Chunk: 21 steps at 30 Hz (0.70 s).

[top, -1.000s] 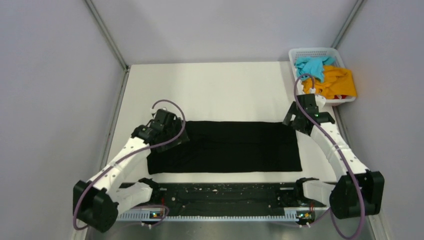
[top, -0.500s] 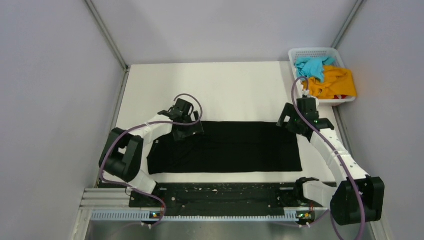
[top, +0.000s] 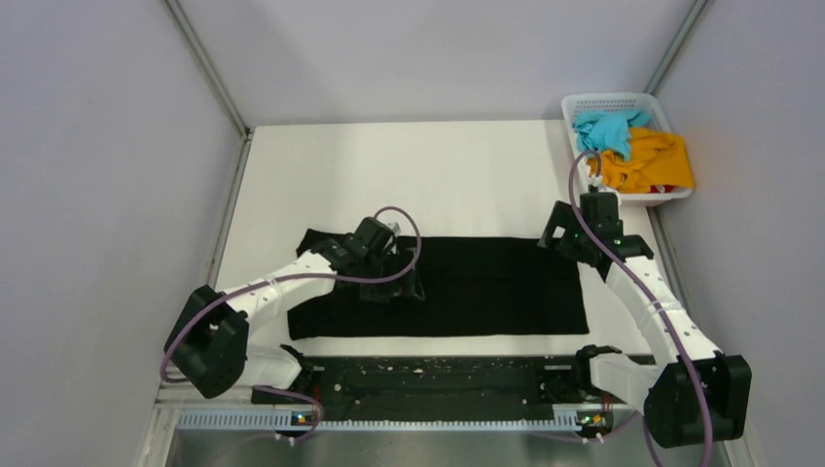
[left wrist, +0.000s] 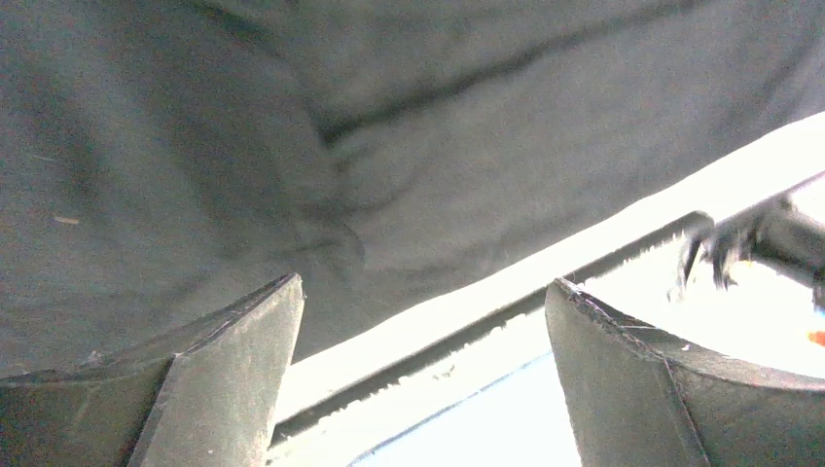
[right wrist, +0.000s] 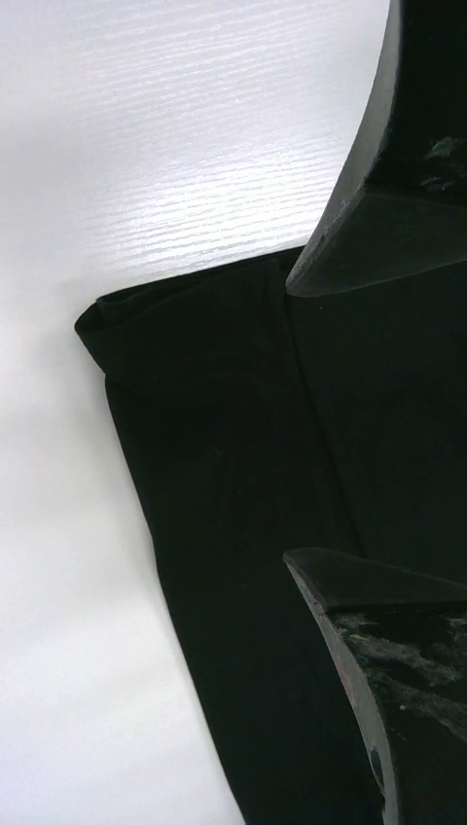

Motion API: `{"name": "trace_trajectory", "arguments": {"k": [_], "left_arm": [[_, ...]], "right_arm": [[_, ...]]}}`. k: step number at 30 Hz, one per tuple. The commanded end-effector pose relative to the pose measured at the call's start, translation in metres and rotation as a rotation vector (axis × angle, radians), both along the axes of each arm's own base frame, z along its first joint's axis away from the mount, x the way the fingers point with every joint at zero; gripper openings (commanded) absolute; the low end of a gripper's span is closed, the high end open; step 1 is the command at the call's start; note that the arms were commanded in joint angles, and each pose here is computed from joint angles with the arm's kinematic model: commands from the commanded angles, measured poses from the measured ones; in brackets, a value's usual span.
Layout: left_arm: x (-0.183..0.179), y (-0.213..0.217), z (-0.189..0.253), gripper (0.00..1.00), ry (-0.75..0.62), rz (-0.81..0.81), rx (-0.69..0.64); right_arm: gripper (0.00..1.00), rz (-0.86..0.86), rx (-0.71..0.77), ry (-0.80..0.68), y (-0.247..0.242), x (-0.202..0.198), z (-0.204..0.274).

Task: Fold and stack the t-shirts
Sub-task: Fold the other side of the tshirt into a rectangle, then rotate the tshirt 90 degrees

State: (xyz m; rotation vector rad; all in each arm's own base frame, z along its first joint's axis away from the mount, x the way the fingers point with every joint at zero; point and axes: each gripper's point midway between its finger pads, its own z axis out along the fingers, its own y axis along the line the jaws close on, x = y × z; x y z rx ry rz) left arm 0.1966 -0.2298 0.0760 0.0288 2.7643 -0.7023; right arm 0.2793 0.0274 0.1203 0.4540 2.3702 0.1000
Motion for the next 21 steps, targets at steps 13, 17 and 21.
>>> {"name": "trace_trajectory", "arguments": {"k": [13, 17, 21], "left_arm": [[0.023, 0.021, 0.042, 0.99, -0.171, 0.183, 0.084], [0.068, 0.057, 0.026, 0.99, -0.166, 0.346, 0.032], [0.106, 0.072, -0.005, 0.99, -0.088, 0.425, 0.071]], "right_arm": [[0.99, 0.245, 0.163, -0.067, 0.050, 0.005, 0.004], [0.99, 0.352, 0.177, -0.040, 0.080, 0.007, -0.010], [0.99, 0.428, 0.186, 0.019, 0.111, 0.008, -0.032]]}}
